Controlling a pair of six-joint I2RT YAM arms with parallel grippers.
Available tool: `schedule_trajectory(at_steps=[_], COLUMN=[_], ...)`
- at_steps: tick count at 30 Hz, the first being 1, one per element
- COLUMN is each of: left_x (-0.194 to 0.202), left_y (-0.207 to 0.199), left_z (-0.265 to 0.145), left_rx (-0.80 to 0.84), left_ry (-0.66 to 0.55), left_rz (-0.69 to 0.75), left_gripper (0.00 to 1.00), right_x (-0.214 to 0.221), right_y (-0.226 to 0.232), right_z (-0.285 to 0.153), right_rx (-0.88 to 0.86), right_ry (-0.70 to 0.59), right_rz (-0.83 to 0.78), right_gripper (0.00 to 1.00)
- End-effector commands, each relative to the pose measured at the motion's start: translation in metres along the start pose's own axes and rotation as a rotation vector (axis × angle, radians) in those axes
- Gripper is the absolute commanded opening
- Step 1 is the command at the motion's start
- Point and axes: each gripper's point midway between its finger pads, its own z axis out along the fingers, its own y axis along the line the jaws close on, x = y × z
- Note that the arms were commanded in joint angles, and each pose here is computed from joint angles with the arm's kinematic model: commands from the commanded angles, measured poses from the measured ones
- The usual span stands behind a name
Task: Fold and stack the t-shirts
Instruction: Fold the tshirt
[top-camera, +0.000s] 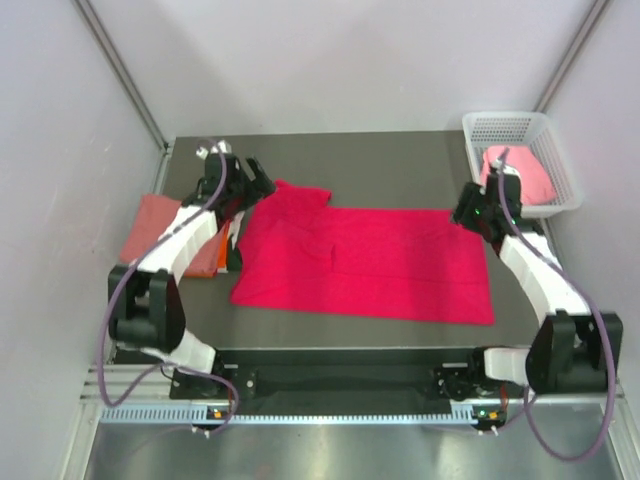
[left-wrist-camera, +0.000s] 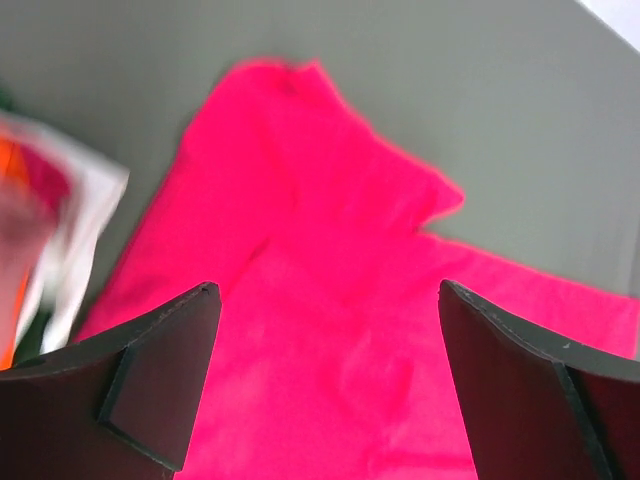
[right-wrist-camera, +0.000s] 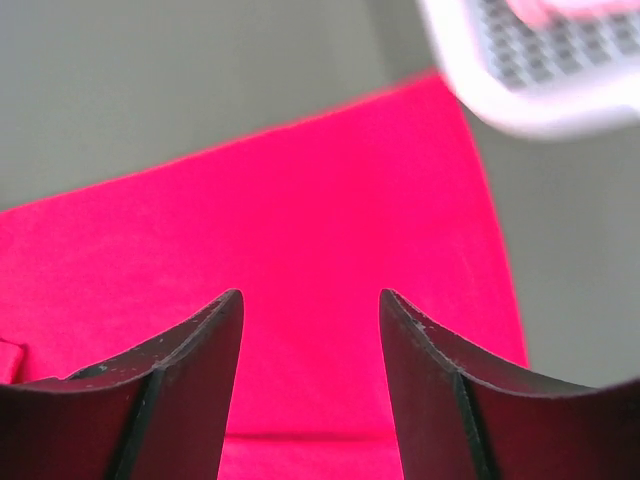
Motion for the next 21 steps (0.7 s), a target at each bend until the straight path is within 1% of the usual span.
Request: schedule_trajectory(at_steps=[1, 2, 3, 4, 5, 6, 7, 8, 9, 10, 11, 12, 13, 14, 15, 16, 17, 19, 21], left_x=[-0.042, -0.051, -0.051, -0.042, -0.05, -0.05, -0.039, -0.046, -0.045, -0.036, -0.043, -0.034, -0.034, -0.044, -0.041, -0.031, -0.043, -0.03, -0.033], left_y=[-0.027, -0.034, -0.035, -0.03, -0.034, -0.034, -0.027, -0.033, -0.033, -0.027, -0.031, -0.024, -0.023, -0.031, -0.027, -0.019, -0.028, -0.014, -0.016], left_z=[0.03, 0.034, 0.04, 0.057, 0.062, 0.069, 0.087, 0.092, 0.099, 0.114, 0.118, 0.132, 0.138, 0.141, 0.146, 0.16, 0.162, 0.177, 0.183], left_rx=[0.063, 0.073, 0.076, 0.062, 0.059, 0.054, 0.036, 0.041, 0.04, 0.033, 0.035, 0.016, 0.014, 0.028, 0.018, 0.001, 0.017, -0.028, -0.023], left_ry=[-0.092, -0.102, -0.092, -0.056, -0.056, -0.045, -0.004, -0.003, 0.007, 0.037, 0.029, 0.055, 0.061, 0.045, 0.063, 0.095, 0.077, 0.125, 0.129], left_rz=[0.072, 0.08, 0.103, 0.111, 0.111, 0.119, 0.12, 0.119, 0.117, 0.118, 0.116, 0.116, 0.118, 0.122, 0.128, 0.132, 0.143, 0.148, 0.152], left_gripper=[0.94, 0.94, 0.94, 0.94, 0.94, 0.94, 0.94, 0.94, 0.93, 0.93, 0.93, 0.92, 0.92, 0.92, 0.91, 0.91, 0.89, 0.88, 0.85], right_x=[-0.041, -0.048, -0.042, -0.041, -0.051, -0.046, -0.047, -0.055, -0.048, -0.049, -0.055, -0.048, -0.047, -0.052, -0.047, -0.046, -0.046, -0.042, -0.039], right_y=[0.031, 0.034, 0.03, 0.03, 0.034, 0.028, 0.028, 0.03, 0.023, 0.02, 0.02, 0.017, 0.015, 0.018, 0.014, 0.013, 0.014, 0.015, 0.014], right_z=[0.024, 0.028, 0.042, 0.049, 0.052, 0.065, 0.071, 0.074, 0.087, 0.093, 0.096, 0.107, 0.112, 0.115, 0.122, 0.125, 0.128, 0.133, 0.132], right_rx=[-0.042, -0.043, -0.016, -0.008, -0.005, 0.04, 0.053, 0.064, 0.106, 0.131, 0.146, 0.165, 0.174, 0.173, 0.188, 0.194, 0.192, 0.185, 0.184], right_ry=[-0.084, -0.087, -0.053, -0.039, -0.051, -0.027, -0.02, -0.018, 0.015, 0.025, 0.025, 0.05, 0.059, 0.053, 0.07, 0.074, 0.076, 0.089, 0.084], right_rz=[-0.111, -0.131, -0.136, -0.141, -0.143, -0.15, -0.156, -0.164, -0.172, -0.177, -0.182, -0.191, -0.193, -0.193, -0.199, -0.199, -0.199, -0.201, -0.197], right_gripper=[0.56, 0.56, 0.56, 0.56, 0.56, 0.55, 0.55, 0.54, 0.53, 0.52, 0.52, 0.52, 0.52, 0.52, 0.52, 0.53, 0.53, 0.53, 0.53])
